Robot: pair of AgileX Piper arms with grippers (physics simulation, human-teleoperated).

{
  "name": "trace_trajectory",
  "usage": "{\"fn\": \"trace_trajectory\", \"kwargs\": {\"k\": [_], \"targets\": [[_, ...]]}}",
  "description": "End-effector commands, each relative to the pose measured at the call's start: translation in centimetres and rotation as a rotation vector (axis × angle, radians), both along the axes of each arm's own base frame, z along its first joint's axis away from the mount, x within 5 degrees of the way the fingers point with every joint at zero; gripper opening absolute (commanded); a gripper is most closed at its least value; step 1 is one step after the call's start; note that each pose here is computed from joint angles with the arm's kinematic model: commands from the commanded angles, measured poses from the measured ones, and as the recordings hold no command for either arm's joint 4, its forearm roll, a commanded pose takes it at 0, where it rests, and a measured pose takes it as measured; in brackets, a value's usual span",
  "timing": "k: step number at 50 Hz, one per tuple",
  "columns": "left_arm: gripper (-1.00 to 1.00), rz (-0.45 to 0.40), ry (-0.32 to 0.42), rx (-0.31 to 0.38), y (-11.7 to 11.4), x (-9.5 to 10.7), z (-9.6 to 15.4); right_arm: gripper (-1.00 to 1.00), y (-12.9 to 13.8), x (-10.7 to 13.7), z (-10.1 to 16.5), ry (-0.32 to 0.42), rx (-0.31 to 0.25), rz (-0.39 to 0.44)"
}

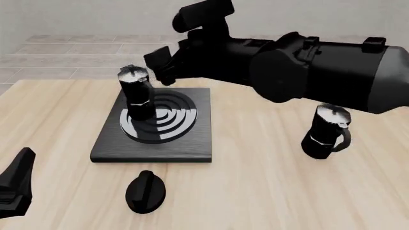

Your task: Put both moka pots on the stove.

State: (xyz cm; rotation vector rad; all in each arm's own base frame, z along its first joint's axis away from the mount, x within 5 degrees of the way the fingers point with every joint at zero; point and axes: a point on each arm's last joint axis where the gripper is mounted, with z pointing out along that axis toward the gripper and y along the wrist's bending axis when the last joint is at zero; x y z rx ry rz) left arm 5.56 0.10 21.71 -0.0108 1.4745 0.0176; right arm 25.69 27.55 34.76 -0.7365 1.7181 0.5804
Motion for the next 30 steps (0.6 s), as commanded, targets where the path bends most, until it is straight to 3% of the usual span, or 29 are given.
{"fn": "trace_trajectory", "kwargs": {"k": [1,15,30], "targets": [[1.00,-0.002,-0.003,0.007,0.0,0.0,0.0,1.00,-4.4,-2.0,1.3,-0.048,0.030,-0.043],[1.00,-0.005,0.000,0.008,0.0,0.0,0.0,1.00,-9.3,-3.3,0.7,-0.046,0.078,-0.143],[1.00,-0.012,-0.002,0.006,-0.1,0.0,0.0,1.00,-13.8,-5.1,-1.2,-0.068,0.082,-0.238]]}}
